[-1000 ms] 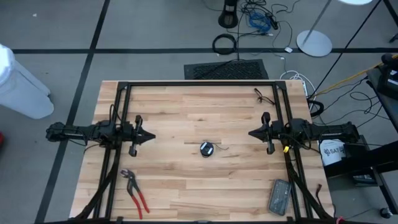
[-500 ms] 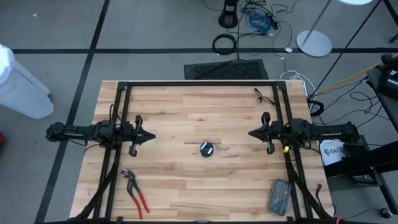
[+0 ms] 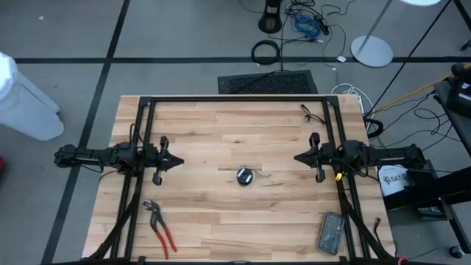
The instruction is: Coil cords
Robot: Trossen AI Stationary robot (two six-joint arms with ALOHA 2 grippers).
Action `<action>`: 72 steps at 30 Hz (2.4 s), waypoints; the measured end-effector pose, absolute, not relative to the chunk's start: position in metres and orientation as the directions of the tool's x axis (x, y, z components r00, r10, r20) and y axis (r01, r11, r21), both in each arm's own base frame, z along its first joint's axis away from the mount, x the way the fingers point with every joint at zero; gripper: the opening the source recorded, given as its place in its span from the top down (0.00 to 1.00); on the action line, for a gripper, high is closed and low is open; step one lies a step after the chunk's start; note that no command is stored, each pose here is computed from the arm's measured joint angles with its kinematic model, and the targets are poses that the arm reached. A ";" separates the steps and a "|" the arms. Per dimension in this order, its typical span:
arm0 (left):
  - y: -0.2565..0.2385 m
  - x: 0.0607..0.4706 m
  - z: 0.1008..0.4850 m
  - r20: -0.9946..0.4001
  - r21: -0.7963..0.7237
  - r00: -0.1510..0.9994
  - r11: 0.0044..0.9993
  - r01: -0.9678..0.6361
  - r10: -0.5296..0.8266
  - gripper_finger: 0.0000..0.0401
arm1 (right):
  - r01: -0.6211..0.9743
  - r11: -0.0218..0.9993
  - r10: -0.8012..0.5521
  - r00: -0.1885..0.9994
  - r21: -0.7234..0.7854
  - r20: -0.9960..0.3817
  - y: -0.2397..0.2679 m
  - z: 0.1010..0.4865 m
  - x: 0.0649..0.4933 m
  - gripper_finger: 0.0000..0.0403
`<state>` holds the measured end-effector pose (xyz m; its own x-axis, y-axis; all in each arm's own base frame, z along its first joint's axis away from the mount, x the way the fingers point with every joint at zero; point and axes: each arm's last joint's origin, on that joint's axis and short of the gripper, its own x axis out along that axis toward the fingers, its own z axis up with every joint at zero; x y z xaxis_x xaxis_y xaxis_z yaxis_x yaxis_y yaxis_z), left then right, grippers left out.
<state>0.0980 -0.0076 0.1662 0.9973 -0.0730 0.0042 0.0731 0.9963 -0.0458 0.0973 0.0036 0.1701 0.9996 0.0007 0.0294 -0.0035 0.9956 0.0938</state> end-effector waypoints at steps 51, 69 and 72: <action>-0.008 0.098 0.166 0.005 -0.046 0.997 0.996 0.073 -0.072 0.92 | -0.004 0.996 0.001 1.000 0.094 0.030 0.004 0.170 0.097 1.00; -0.008 0.098 0.166 0.004 -0.006 0.997 0.997 0.072 -0.072 0.92 | -0.004 0.996 0.001 1.000 0.094 0.029 0.004 0.170 0.097 1.00; -0.008 0.098 0.166 0.004 0.058 0.997 0.996 0.072 -0.072 0.92 | -0.004 0.996 0.001 1.000 0.094 0.030 0.004 0.170 0.097 1.00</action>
